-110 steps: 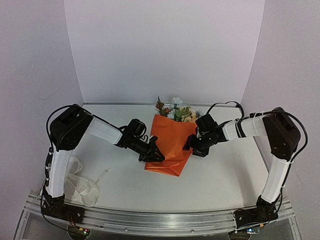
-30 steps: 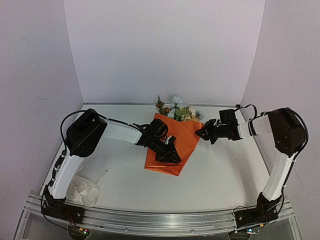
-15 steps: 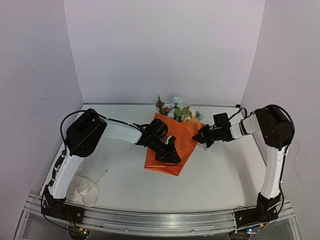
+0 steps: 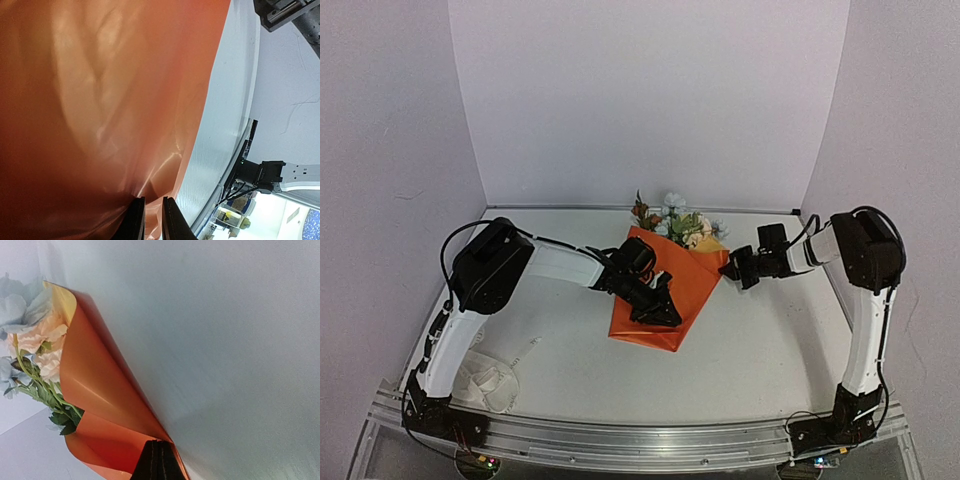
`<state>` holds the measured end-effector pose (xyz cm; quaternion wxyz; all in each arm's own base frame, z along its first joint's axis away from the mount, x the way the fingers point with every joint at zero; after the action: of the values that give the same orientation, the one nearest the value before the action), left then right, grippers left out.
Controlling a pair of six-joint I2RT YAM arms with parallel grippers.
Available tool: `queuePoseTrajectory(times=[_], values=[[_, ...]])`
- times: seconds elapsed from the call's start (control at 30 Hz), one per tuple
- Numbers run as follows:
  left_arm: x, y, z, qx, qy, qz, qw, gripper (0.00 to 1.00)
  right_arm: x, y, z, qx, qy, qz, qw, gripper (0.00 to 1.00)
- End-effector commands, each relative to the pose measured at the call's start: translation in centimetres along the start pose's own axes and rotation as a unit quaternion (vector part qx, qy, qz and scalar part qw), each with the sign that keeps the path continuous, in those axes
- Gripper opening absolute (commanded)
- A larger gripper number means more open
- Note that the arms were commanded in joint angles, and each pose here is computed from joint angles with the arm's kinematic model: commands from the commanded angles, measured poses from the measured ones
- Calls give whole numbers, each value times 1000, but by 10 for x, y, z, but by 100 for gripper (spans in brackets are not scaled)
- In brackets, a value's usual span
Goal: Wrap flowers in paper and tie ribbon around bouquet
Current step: Adjust the folded bouquet at the center of the board.
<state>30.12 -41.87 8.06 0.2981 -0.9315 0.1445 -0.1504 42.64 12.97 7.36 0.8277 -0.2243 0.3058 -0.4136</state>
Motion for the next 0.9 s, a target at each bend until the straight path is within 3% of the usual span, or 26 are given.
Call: queuePoseTrajectory(times=[0.0,0.37,0.5,0.67,0.87], values=[[-20,6,37,89,-58,32,994,15,16,5,9,3,13,-22,1000,1],[-20,6,38,88,-58,32,994,15,52,2,19,1,38,-59,998,0],[-18,5,34,84,-52,28,995,16,56,-6,43,4,4,-56,998,1],[-7,-2,19,68,-29,12,997,20,34,-43,88,19,-75,-51,996,6],[12,-19,-15,32,11,-22,999,24,-38,-88,95,10,-177,-27,984,22]])
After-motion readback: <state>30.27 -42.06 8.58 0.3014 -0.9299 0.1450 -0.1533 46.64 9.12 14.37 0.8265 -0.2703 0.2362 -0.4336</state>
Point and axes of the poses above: each gripper's point midway between its finger pads, its own y axis out along the fingers, its own z axis along the line the jaws close on, x = y × z, the point moved 10 cm from there along -y, back along the fingers, and after that the axes turned 13 degrees about y, right-handed, at the moved point
